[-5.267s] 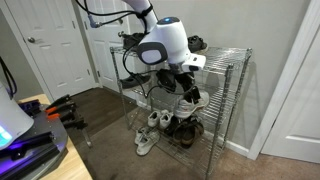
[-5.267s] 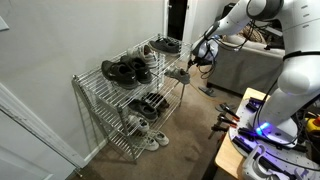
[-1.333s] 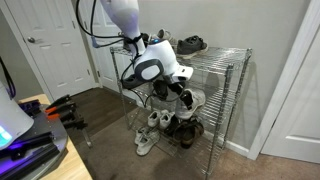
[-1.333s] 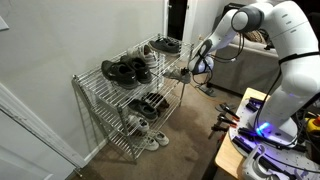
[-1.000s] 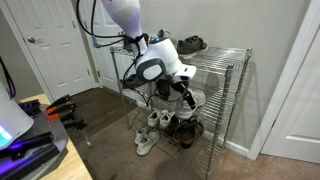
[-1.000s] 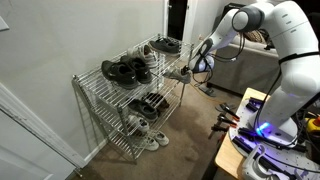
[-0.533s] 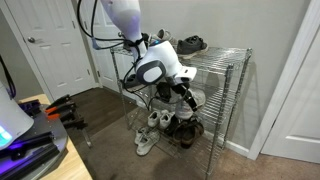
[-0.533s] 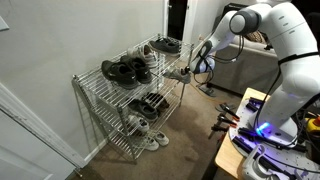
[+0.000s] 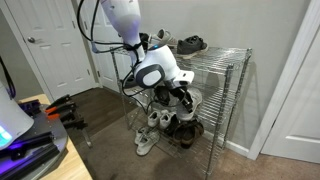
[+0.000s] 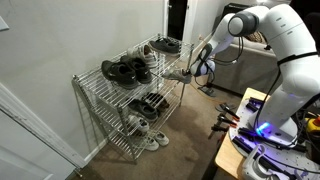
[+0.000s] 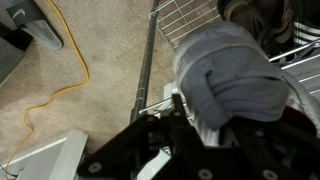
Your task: Remove the grey shoe on the right side of the middle rack and put it on the top rack
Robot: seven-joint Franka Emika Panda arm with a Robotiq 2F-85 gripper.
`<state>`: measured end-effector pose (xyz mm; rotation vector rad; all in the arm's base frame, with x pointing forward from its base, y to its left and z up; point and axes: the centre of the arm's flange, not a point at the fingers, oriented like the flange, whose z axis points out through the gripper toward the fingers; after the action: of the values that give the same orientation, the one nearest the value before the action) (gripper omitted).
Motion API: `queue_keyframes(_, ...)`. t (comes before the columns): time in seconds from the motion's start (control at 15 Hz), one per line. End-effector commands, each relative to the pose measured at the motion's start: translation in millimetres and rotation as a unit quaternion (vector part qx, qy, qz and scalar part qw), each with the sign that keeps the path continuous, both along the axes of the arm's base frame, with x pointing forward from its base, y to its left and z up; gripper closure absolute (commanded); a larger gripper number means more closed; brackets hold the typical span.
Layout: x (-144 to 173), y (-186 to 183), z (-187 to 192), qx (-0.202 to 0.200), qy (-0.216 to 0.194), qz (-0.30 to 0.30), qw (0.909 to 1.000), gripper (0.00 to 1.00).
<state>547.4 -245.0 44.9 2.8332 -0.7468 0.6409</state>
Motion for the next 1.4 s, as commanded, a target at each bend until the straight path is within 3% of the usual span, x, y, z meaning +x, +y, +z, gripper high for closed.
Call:
queue_keyframes(0.0,-10,2,-4,-0.008,0.008,0.012,0.9999,0.94)
queue_keyframes(0.8,-55,1,31,-0.063,0.071,0.019,0.9953,0.94)
queue_keyframes(1.2,-93,-4,70,-0.109,0.139,0.008,0.9843,0.94)
queue_keyframes(1.33,-109,-8,85,-0.1,0.161,0.0,0.9818,0.94)
